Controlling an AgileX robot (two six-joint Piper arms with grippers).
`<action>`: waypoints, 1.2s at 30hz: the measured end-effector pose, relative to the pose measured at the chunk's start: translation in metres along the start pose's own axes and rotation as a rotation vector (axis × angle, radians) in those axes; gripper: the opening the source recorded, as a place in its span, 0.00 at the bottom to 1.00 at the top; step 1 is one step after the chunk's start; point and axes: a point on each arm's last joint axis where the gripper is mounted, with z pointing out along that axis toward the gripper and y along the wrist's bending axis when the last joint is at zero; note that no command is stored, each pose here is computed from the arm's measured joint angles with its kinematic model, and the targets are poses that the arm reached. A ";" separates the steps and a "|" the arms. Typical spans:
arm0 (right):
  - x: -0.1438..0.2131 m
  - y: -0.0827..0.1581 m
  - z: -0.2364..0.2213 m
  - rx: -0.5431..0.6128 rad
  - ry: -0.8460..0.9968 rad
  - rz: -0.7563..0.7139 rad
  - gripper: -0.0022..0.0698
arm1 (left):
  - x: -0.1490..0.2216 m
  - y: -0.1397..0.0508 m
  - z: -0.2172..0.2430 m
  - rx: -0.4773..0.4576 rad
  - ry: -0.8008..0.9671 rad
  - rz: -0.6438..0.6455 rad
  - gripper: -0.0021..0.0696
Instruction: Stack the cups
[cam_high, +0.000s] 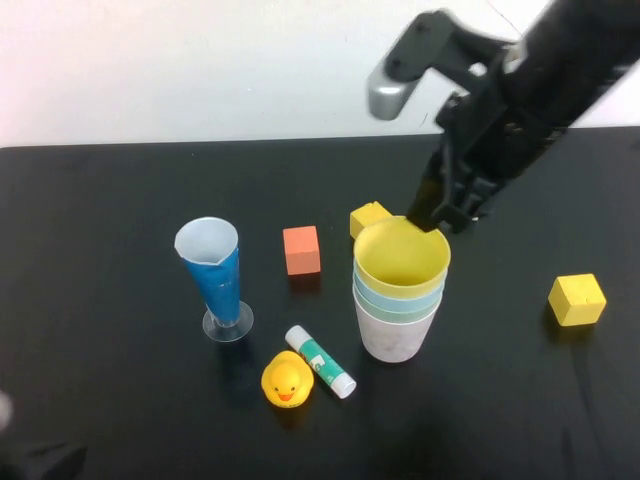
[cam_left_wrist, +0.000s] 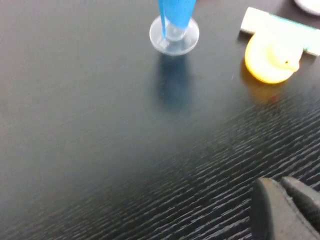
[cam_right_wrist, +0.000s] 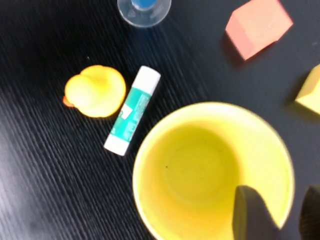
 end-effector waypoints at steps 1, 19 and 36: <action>0.003 0.004 -0.007 0.016 -0.024 0.001 0.32 | 0.005 0.001 -0.002 0.005 -0.026 -0.008 0.03; 0.153 0.118 -0.084 0.408 -0.610 -0.116 0.12 | 0.054 0.013 -0.025 -0.003 -0.392 0.029 0.03; 0.207 0.151 -0.088 0.494 -0.728 -0.130 0.12 | 0.057 0.014 -0.024 -0.011 -0.359 0.025 0.03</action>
